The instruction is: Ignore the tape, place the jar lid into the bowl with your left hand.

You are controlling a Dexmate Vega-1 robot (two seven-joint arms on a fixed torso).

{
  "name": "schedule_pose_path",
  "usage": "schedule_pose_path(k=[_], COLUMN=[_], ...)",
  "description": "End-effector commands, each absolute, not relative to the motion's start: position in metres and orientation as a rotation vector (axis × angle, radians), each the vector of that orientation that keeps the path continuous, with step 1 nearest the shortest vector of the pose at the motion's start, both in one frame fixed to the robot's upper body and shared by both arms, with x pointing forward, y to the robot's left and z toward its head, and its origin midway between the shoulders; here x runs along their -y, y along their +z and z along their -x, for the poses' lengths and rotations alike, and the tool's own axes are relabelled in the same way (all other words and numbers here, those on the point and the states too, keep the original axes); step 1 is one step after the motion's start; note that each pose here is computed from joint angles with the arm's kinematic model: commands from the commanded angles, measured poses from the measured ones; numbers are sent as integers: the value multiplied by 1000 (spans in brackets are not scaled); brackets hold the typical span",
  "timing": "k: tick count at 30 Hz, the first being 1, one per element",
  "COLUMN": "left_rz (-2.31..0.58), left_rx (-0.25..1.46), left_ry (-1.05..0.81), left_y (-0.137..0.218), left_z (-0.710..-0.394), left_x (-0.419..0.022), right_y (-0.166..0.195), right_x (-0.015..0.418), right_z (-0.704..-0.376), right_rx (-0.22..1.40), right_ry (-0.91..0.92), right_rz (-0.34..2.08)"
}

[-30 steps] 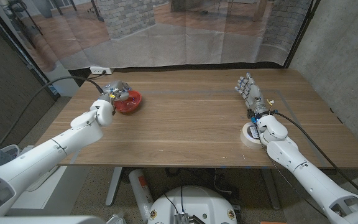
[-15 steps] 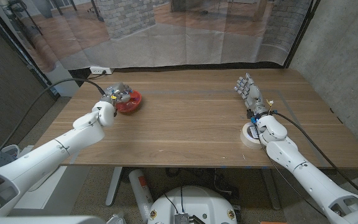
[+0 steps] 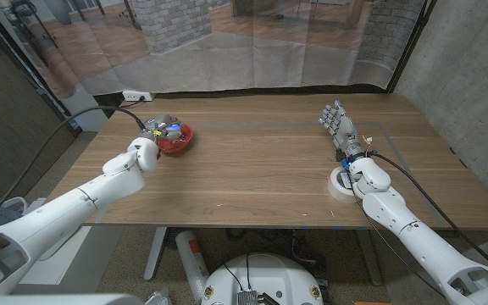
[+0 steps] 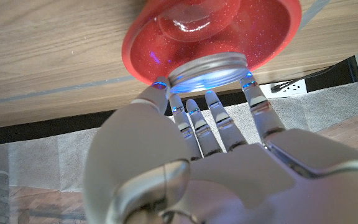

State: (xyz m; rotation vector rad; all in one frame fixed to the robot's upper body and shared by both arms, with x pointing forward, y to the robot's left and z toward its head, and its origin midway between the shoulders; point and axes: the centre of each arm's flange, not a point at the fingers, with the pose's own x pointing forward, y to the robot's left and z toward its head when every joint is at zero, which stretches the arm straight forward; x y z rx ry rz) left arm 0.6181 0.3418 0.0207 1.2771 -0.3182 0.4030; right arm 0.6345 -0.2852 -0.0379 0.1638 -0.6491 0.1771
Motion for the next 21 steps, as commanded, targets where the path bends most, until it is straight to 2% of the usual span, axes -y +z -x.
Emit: schedule_pose_path(k=[1, 21], left_rz=[-1309, -1298], left_rx=[281, 313], left_ry=[414, 436], left_y=[26, 34], left_z=[-616, -603], left_x=[-341, -334], right_y=[-40, -41], right_x=[287, 289], right_z=[-634, -635], right_rx=[645, 646], right_ry=[171, 173], right_rz=[-164, -167])
